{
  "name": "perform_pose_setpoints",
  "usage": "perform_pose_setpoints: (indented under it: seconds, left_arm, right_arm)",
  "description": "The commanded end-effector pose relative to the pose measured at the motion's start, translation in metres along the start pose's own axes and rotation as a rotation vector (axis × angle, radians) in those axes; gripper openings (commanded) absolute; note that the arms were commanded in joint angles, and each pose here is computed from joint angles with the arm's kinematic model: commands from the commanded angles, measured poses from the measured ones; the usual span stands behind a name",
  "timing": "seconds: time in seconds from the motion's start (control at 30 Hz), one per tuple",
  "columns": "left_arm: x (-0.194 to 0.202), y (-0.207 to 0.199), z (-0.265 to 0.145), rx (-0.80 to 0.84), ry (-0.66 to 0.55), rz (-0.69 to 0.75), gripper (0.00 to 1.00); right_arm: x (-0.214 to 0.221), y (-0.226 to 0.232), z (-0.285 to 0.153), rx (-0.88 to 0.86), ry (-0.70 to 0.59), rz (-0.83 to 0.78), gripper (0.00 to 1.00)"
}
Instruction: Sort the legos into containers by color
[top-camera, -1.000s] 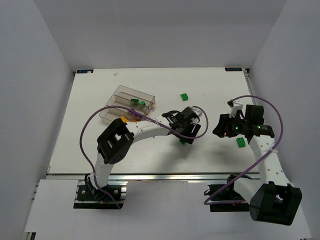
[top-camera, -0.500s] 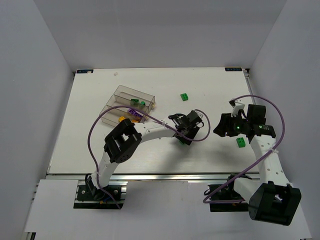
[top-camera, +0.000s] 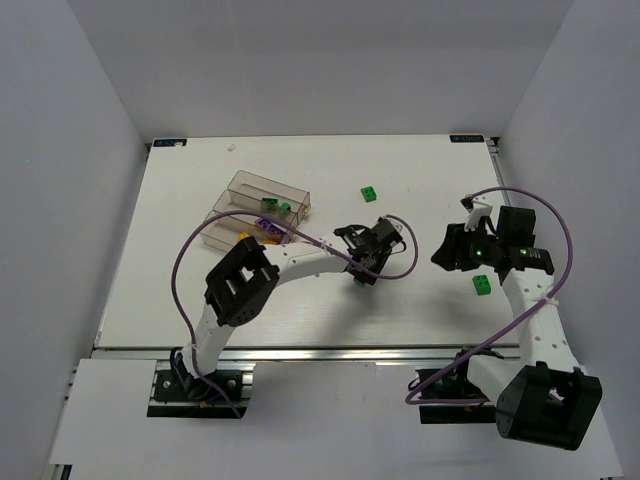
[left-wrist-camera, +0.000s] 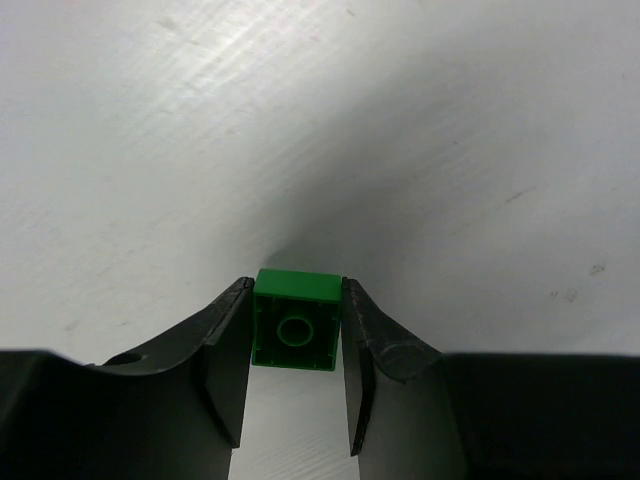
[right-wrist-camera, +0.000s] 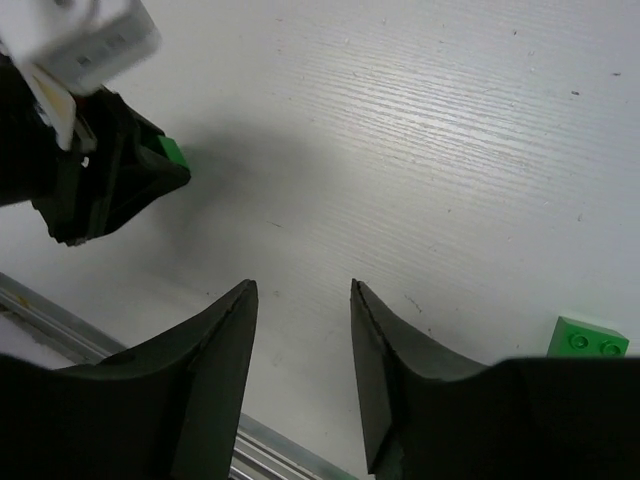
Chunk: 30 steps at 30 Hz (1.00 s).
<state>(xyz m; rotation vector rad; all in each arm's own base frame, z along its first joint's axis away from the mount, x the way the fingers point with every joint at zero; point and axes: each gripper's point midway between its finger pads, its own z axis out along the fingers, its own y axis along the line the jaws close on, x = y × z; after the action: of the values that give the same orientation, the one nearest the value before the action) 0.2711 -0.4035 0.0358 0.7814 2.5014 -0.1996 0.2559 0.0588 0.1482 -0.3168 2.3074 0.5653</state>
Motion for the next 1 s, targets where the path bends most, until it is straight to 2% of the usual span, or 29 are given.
perform_pose_setpoints:
  seconds: [0.0,0.03,0.07,0.17,0.2,0.33,0.47,0.57,0.77,0.97]
  left_arm:
    - [-0.066,0.040,-0.058,-0.040,-0.183,-0.152,0.10]
    - [-0.081,0.048,-0.070,-0.042,-0.213,-0.179,0.10]
    - [-0.090,0.058,-0.077,-0.050,-0.228,-0.206,0.09]
    - [-0.117,0.102,-0.092,-0.099,-0.284,-0.288,0.06]
    - [-0.122,0.114,-0.094,-0.117,-0.297,-0.308,0.06]
    - [-0.132,0.178,-0.097,-0.231,-0.321,-0.398,0.05]
    - [-0.141,0.225,-0.098,-0.333,-0.339,-0.466,0.06]
    - [-0.138,0.255,-0.085,-0.383,-0.305,-0.500,0.06]
    - [-0.137,0.294,-0.070,-0.422,-0.281,-0.552,0.09]
    - [-0.120,0.304,-0.052,-0.405,-0.224,-0.567,0.22]
  right_arm:
    - [-0.017,-0.002,-0.006,0.015,-0.030,-0.040,0.47]
    - [-0.017,-0.002,-0.005,0.013,-0.028,-0.042,0.42]
    - [-0.017,-0.002,-0.006,0.013,-0.029,-0.047,0.28]
    - [-0.018,-0.004,-0.005,0.026,-0.034,-0.054,0.03]
    - [-0.019,-0.005,-0.005,0.029,-0.038,-0.060,0.00]
    - [-0.022,-0.004,-0.006,0.028,-0.056,-0.096,0.00]
    - [-0.024,-0.005,-0.004,0.022,-0.064,-0.114,0.00]
    - [-0.023,-0.004,-0.001,0.009,-0.056,-0.111,0.00]
    - [-0.023,-0.004,0.000,0.002,-0.050,-0.126,0.06]
    - [-0.023,-0.006,0.002,0.001,-0.033,-0.142,0.19]
